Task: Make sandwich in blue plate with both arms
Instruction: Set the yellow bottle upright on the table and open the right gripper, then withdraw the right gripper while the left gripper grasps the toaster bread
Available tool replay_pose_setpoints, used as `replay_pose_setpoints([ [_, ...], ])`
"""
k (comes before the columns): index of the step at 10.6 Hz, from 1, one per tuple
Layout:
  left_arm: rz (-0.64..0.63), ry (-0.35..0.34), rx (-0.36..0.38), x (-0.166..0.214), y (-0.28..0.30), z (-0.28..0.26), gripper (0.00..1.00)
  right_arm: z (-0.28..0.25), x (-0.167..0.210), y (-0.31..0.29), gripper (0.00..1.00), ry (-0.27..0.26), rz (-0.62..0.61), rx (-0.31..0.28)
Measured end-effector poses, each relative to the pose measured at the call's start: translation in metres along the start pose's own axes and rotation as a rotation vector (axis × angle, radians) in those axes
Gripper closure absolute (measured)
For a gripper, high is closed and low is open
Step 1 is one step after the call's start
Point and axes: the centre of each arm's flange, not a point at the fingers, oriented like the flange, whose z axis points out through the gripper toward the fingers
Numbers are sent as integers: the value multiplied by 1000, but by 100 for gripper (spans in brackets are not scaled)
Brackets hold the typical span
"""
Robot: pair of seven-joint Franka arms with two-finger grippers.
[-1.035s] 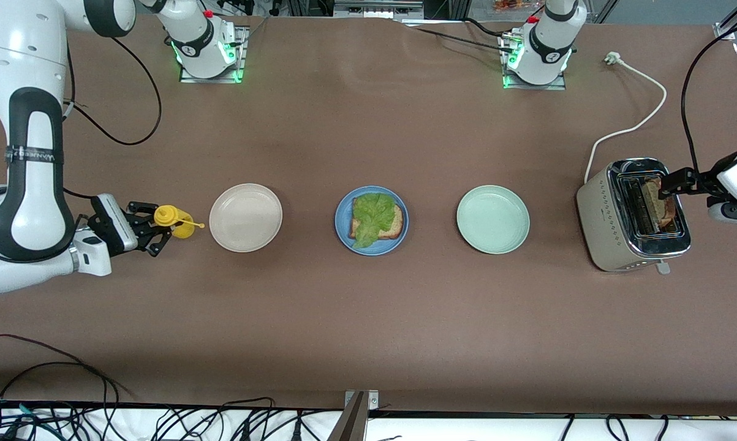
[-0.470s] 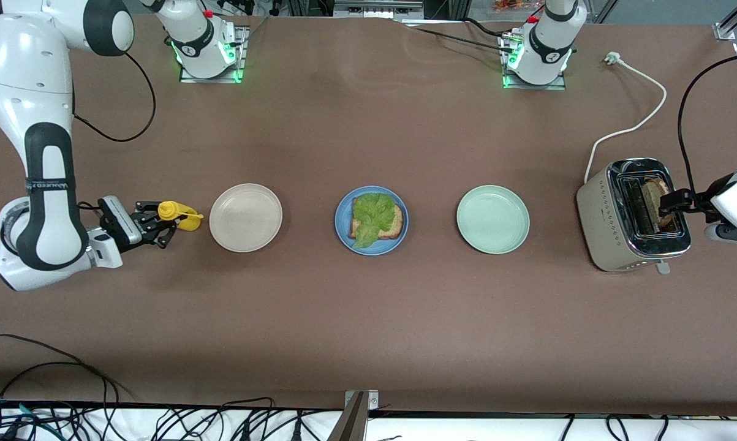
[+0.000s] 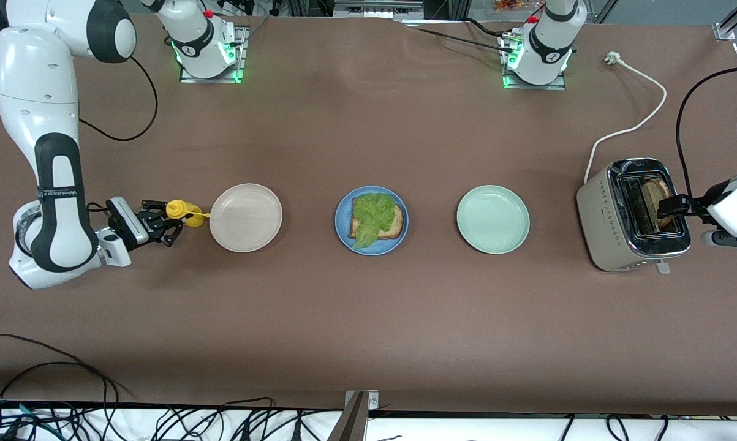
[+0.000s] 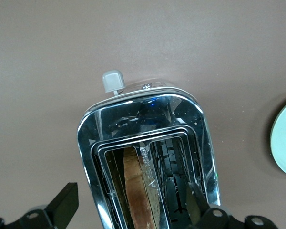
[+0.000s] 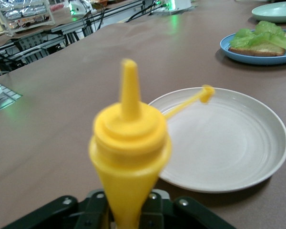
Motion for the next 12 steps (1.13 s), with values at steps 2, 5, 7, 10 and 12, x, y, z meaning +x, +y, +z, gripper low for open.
replay_pose_setpoints([
  [2, -3, -16, -2, 1, -2, 11, 2, 3, -6, -3, 52, 22, 6, -12],
  [5, -5, -30, -5, 1, -3, 19, 11, -5, 9, -4, 11, 50, 33, 11],
  [7, -5, -31, -5, 1, -3, 20, 33, -32, 25, -9, 0, 23, 89, 12],
  [10, -11, -36, -5, 0, -6, 23, 34, -81, 46, -23, 0, -101, 195, 22],
  [12, -12, -35, -1, 1, -9, 28, 37, -109, 67, -19, 0, -217, 283, 28],
])
